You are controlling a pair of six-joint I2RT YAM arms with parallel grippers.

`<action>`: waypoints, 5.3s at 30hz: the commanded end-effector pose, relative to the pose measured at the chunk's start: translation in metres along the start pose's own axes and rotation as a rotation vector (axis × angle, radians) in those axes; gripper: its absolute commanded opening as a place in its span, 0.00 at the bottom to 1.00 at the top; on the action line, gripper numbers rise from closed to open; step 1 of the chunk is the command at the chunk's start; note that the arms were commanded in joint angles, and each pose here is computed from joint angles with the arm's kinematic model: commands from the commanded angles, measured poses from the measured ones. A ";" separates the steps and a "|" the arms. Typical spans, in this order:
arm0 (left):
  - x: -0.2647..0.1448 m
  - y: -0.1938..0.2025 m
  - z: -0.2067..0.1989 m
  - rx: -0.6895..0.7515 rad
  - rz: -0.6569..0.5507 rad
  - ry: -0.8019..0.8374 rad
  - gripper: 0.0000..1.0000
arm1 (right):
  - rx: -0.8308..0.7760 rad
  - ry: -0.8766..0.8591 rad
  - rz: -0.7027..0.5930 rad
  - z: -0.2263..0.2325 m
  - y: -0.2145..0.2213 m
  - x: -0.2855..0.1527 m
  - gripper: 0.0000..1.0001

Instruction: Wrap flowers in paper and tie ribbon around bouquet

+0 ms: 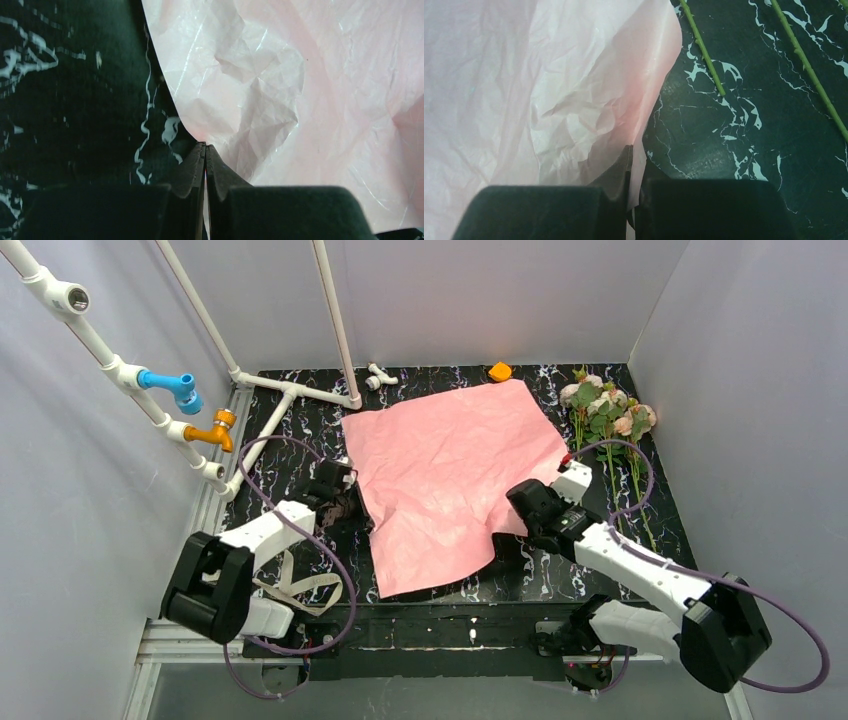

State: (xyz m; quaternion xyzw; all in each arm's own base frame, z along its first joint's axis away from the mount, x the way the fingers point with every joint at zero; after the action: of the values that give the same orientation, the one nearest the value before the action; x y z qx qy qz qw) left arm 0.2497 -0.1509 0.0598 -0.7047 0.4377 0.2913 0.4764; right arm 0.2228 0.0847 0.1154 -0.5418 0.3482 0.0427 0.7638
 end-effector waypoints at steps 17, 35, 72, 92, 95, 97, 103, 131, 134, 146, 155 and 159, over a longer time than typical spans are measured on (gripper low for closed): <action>-0.010 0.052 -0.002 -0.301 -0.065 -0.181 0.00 | -0.038 0.045 -0.018 0.026 -0.034 0.063 0.06; -0.031 0.071 -0.011 -0.365 -0.184 -0.219 0.00 | -0.037 0.155 0.011 0.005 -0.039 0.080 0.01; -0.014 0.069 -0.029 -0.291 -0.231 -0.226 0.00 | -0.112 0.199 0.126 0.032 -0.042 0.139 0.12; -0.034 0.113 -0.009 -0.289 -0.083 -0.138 0.00 | -0.175 0.122 0.061 0.017 -0.088 0.083 0.97; -0.041 0.113 -0.013 -0.261 -0.062 -0.120 0.00 | -0.180 0.123 0.010 0.021 -0.104 0.087 0.98; -0.046 0.115 -0.015 -0.240 -0.039 -0.104 0.00 | -0.194 0.112 0.010 0.025 -0.109 0.098 0.96; -0.061 0.126 -0.010 -0.210 0.005 -0.074 0.00 | -0.285 0.078 0.069 0.034 -0.108 0.147 0.87; -0.100 0.105 -0.025 0.035 -0.038 0.016 0.72 | -0.271 -0.015 0.327 0.022 -0.099 0.251 0.01; -0.098 0.105 -0.030 0.048 -0.001 -0.001 0.74 | -0.268 -0.042 0.275 0.030 -0.122 0.239 0.01; -0.073 0.108 -0.034 -0.007 0.113 -0.169 0.74 | -0.319 -0.089 -0.057 0.081 -0.229 0.145 0.01; -0.060 0.090 -0.035 0.026 0.098 -0.324 0.71 | -0.306 -0.094 -0.183 0.087 -0.270 0.093 0.01; -0.057 0.087 -0.026 0.033 0.091 -0.409 0.71 | -0.307 -0.043 -0.239 0.077 -0.286 0.076 0.01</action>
State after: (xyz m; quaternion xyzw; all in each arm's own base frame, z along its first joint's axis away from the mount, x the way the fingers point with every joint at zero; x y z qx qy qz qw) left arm 0.1429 -0.1863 0.0799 -0.6233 0.4084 0.4158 0.5214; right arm 0.4563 0.0226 0.2659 -0.6738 0.2650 0.0755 0.6857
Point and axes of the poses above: each gripper's point midway between its finger pads, its own x axis out along the fingers, its own z axis along the line the jaws close on, y = z × x, the point moved 3 cm from there along -x, back along the fingers, and after that the axes turned 6 degrees about x, right-handed, at the moved point
